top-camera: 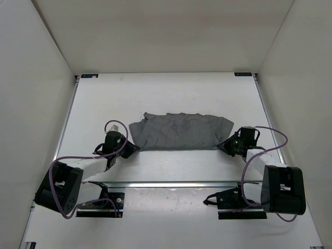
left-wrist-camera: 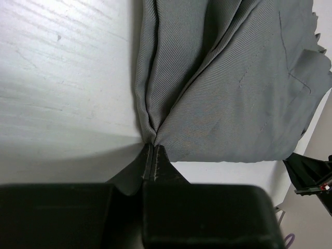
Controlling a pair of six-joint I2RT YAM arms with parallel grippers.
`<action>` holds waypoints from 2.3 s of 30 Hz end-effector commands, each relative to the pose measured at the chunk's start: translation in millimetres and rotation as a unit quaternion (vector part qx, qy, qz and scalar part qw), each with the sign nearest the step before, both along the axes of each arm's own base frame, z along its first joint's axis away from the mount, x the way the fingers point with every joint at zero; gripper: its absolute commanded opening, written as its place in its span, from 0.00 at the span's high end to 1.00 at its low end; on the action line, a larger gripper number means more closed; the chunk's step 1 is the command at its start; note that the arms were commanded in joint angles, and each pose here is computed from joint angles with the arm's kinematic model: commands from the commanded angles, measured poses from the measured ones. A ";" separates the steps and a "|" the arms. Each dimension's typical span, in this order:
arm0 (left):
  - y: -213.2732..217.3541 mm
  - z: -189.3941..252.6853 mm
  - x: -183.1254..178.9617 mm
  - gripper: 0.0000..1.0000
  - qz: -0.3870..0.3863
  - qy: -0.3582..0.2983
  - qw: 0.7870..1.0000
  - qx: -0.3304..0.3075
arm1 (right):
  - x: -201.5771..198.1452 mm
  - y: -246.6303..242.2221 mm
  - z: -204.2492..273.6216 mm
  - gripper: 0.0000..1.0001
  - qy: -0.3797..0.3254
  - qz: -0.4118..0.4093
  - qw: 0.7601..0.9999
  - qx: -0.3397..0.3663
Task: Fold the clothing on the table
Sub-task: Fold the skirt
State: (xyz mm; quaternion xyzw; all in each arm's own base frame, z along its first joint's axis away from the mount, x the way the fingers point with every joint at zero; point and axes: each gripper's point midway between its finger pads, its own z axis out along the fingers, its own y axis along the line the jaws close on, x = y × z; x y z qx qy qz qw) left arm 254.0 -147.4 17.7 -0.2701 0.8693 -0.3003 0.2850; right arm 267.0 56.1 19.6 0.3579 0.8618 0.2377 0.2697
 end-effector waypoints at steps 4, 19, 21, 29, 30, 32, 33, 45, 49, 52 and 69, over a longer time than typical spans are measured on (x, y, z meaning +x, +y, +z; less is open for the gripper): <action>-4.3 4.1 6.5 1.00 -0.010 -0.026 1.000 0.001 | 14.9 -15.7 23.2 1.00 -0.019 -0.003 0.999 -0.035; -5.5 6.8 11.2 1.00 -0.010 -0.043 0.999 0.004 | 83.3 154.6 159.5 0.99 -0.181 0.357 0.906 -0.136; -5.1 6.9 12.1 1.00 -0.012 -0.046 0.999 0.006 | 76.1 193.7 160.7 1.00 -0.193 0.401 0.887 -0.124; -1.9 -0.9 5.9 1.00 -0.014 -0.044 0.999 0.004 | 49.7 309.1 147.0 1.00 -0.196 0.528 0.819 -0.108; -0.2 -0.3 7.4 1.00 -0.010 -0.045 0.999 0.004 | 45.4 314.0 136.3 1.00 -0.184 0.540 0.815 -0.102; -0.1 -0.5 5.9 1.00 -0.016 -0.049 0.999 0.005 | 39.3 331.8 134.0 1.00 -0.183 0.554 0.808 -0.086; 0.1 -0.4 4.8 1.00 -0.014 -0.047 0.999 0.002 | 36.1 337.2 128.3 0.99 -0.175 0.563 0.804 -0.078; 2.7 0.7 2.2 1.00 -0.019 -0.056 0.998 0.003 | 7.5 381.9 98.3 1.00 -0.130 0.626 0.769 -0.018; 2.9 -2.3 1.8 1.00 -0.021 -0.054 0.998 0.008 | -4.1 395.0 100.3 1.00 -0.123 0.649 0.751 -0.014; 2.4 -3.1 1.9 1.00 -0.021 -0.053 0.998 0.006 | -12.9 406.5 98.6 1.00 -0.120 0.660 0.742 -0.001; 10.2 11.7 -17.5 0.44 -0.008 -0.046 0.998 -0.029 | 1.7 380.7 178.0 0.41 -0.267 0.616 0.741 -0.010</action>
